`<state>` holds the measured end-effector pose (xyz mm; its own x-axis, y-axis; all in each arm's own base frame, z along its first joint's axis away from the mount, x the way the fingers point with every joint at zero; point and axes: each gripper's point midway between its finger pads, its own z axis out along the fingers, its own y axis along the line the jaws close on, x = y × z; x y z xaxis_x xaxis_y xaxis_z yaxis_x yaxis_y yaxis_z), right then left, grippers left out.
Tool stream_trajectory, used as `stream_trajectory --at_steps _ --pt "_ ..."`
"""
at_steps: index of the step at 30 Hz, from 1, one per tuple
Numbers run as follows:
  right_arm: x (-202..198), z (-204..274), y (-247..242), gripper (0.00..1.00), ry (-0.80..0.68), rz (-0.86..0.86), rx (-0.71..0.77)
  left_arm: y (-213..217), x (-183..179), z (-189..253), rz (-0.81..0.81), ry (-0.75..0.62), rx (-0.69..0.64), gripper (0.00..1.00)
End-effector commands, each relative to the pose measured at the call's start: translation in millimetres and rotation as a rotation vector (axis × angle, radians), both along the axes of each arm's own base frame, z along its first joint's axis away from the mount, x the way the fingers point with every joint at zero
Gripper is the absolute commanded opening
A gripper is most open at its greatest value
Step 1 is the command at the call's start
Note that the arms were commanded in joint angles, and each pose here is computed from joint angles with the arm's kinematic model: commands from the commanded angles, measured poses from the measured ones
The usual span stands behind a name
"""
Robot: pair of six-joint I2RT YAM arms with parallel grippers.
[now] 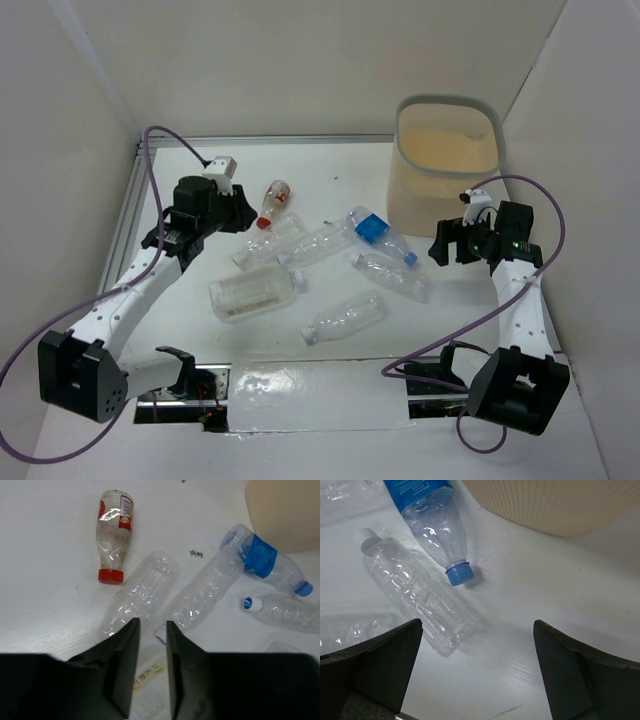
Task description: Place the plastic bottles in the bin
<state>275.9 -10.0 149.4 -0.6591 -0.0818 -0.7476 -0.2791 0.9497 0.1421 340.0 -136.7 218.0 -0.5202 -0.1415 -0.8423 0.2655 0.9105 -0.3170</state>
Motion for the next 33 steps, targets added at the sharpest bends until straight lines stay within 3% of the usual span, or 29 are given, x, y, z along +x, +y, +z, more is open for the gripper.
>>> stream_trajectory --at_steps 1,2,3,4,5,6,7,10,11,23,33 --pt "0 16 7 0.94 -0.04 0.068 0.004 2 26 13 -0.005 -0.062 0.068 0.46" --pt "0 16 9 0.86 -0.048 0.086 0.005 3 32 10 0.002 -0.057 0.087 0.59" --pt "0 19 10 0.65 -0.059 0.092 0.008 4 39 -8 0.006 -0.013 0.118 0.72" --pt "1 24 10 0.3 -0.082 0.093 -0.001 1 47 -5 0.002 -0.021 0.133 0.79" --pt "0 23 14 0.12 -0.086 0.094 0.007 3 54 -10 0.006 -0.017 0.165 0.8" --pt "-1 26 16 0.17 -0.094 0.103 0.005 0 58 -17 0.0 0.003 0.186 0.83" --pt "1 32 22 0.32 -0.123 0.125 -0.005 -1 70 -28 0.004 0.026 0.21 0.84" --pt "-2 27 29 0.91 -0.125 0.185 -0.024 -8 91 -50 0.018 0.055 0.303 0.91" --pt "-4 24 33 1.0 -0.117 0.199 -0.021 -12 93 -59 0.011 0.07 0.335 0.91" --pt "-3 15 33 1.0 -0.081 0.218 -0.062 -33 162 -123 0.064 0.136 0.494 0.91" --pt "-3 11 33 1.0 -0.055 0.244 -0.063 -35 170 -176 0.109 0.228 0.554 0.88"
